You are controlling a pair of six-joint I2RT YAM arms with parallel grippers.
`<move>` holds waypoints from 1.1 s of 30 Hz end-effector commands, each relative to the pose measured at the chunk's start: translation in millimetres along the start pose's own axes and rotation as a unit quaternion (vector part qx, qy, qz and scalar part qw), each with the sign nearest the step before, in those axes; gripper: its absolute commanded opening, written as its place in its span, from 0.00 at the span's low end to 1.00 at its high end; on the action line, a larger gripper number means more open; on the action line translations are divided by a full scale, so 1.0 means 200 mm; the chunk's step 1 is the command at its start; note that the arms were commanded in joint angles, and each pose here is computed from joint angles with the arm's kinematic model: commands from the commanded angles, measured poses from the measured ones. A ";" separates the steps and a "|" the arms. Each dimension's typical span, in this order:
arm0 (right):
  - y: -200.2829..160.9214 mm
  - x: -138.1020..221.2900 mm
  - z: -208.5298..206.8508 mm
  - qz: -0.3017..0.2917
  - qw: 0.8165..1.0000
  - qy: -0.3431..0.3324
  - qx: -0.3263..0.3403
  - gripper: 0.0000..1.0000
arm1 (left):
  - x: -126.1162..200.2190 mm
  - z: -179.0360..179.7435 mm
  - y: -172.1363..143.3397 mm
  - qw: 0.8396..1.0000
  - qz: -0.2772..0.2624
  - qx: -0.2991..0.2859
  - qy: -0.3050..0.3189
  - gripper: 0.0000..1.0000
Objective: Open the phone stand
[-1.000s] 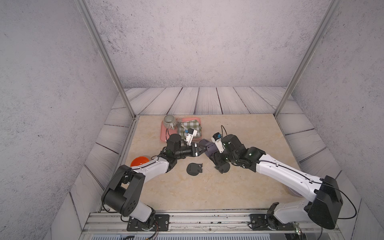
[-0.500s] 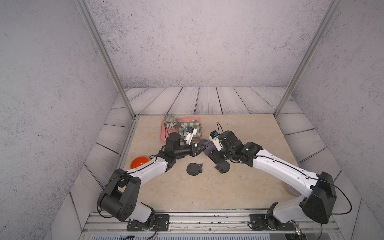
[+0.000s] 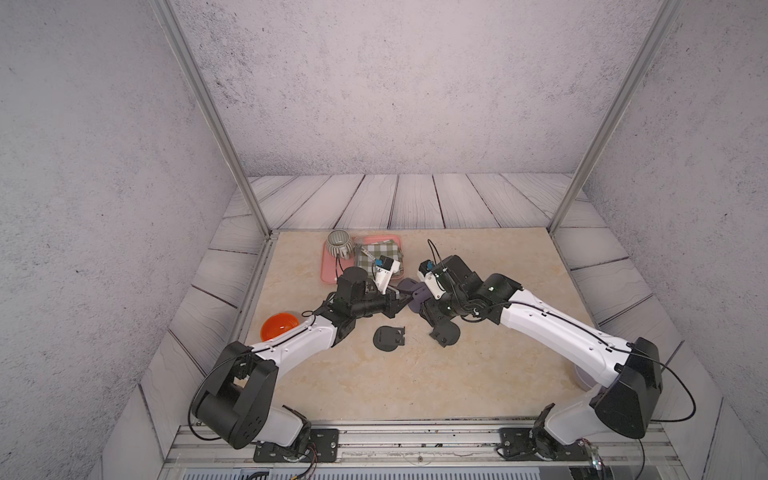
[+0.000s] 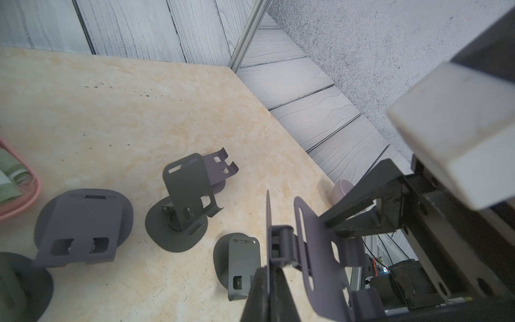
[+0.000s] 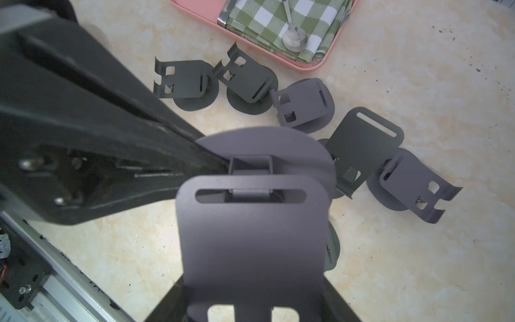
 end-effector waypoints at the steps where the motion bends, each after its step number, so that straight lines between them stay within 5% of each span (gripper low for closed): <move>1: 0.16 0.20 0.04 -0.098 0.995 0.024 0.008 0.60 | -0.03 0.17 -0.20 0.992 0.078 0.035 0.093 0.00; 10: 0.15 0.20 0.04 -0.099 0.995 0.032 0.008 0.62 | -0.03 0.16 -0.18 0.992 0.078 0.033 0.089 0.00; 11: 0.15 0.19 0.05 -0.098 0.994 0.036 0.010 0.66 | -0.03 0.16 -0.18 0.993 0.077 0.032 0.086 0.00; 14: 0.14 0.16 0.06 -0.099 0.994 0.051 0.018 0.98 | -0.02 0.13 -0.16 0.994 0.075 0.029 0.077 0.00; 33: 0.09 -0.12 0.05 -0.056 0.997 0.046 0.034 0.99 | 0.03 0.07 -0.13 0.995 0.075 0.019 0.061 0.00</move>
Point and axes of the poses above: each gripper's point midway between its finger pads, its own x axis back along the fingers, its own z axis along the line the jaws close on, y = z × x, the point moved 10 cm from there along x, back along the fingers, and after that the axes turned 3 degrees about x, right-handed, at the moved point
